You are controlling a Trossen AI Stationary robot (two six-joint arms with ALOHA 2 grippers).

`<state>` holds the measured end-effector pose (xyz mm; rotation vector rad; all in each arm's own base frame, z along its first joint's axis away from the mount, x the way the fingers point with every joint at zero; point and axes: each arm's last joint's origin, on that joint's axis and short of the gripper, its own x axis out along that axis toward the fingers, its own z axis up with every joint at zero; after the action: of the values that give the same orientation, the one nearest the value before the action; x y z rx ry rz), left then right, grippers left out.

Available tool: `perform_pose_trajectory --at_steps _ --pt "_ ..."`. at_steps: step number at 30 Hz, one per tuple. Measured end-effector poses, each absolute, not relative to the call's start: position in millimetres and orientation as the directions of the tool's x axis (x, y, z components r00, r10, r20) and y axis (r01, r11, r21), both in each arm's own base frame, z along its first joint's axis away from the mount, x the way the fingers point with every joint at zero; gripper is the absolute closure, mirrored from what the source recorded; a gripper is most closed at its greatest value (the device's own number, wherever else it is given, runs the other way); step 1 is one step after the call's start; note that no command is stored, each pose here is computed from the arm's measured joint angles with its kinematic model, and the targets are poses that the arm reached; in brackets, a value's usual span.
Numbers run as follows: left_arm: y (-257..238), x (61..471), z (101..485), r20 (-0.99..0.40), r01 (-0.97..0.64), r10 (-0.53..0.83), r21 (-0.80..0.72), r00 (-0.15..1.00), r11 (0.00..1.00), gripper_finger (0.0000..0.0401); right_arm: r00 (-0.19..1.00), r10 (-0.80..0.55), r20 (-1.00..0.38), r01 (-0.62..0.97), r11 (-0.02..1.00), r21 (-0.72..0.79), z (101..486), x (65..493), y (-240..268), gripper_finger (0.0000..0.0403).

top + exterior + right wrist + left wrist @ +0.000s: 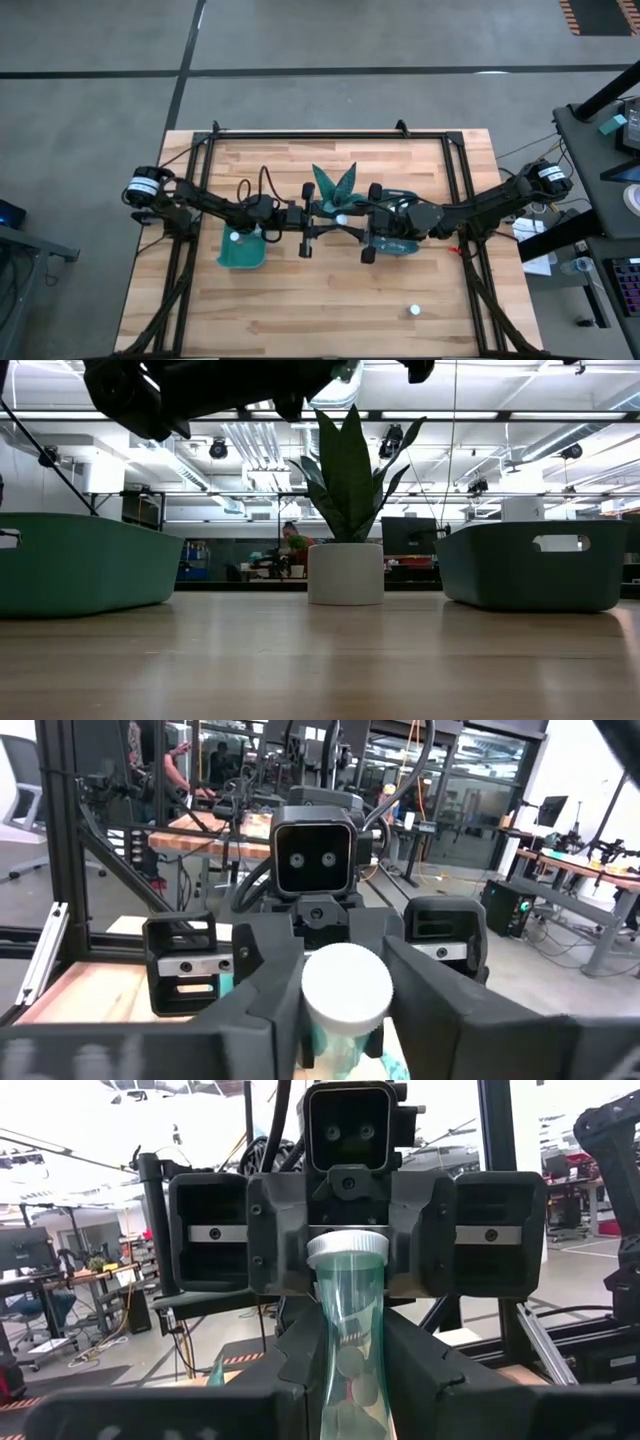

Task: Pick and place medicine bottles into bin by pill shape (circle, oval)
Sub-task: Put the blue tablet bottle into the blue bin

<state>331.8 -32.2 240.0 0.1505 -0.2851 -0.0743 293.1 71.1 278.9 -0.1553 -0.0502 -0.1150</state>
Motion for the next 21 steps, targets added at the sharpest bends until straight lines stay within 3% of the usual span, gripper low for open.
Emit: perform_pose_trajectory --at_steps 3,7,13,21 --pt "-32.1 331.7 239.8 0.274 0.052 -0.094 0.158 0.957 0.986 0.0339 0.992 -0.111 0.054 0.118 0.981 -0.154 278.4 293.1 71.1 0.0302" --pt "-32.1 331.7 239.9 0.274 0.055 -0.094 0.147 0.957 0.988 0.0322 0.992 -0.111 0.053 0.118 0.981 -0.153 278.3 293.1 71.1 0.0305" --pt "-31.9 329.9 241.1 0.277 0.059 -0.094 0.132 0.956 0.989 0.0261 0.993 -0.111 0.049 0.116 0.984 -0.136 277.9 293.2 71.1 0.0285" --pt "-30.5 315.4 242.2 0.273 0.06 -0.095 0.131 0.957 0.989 0.0197 0.993 -0.111 0.036 0.115 0.984 -0.139 278.5 291.3 70.6 0.0296"
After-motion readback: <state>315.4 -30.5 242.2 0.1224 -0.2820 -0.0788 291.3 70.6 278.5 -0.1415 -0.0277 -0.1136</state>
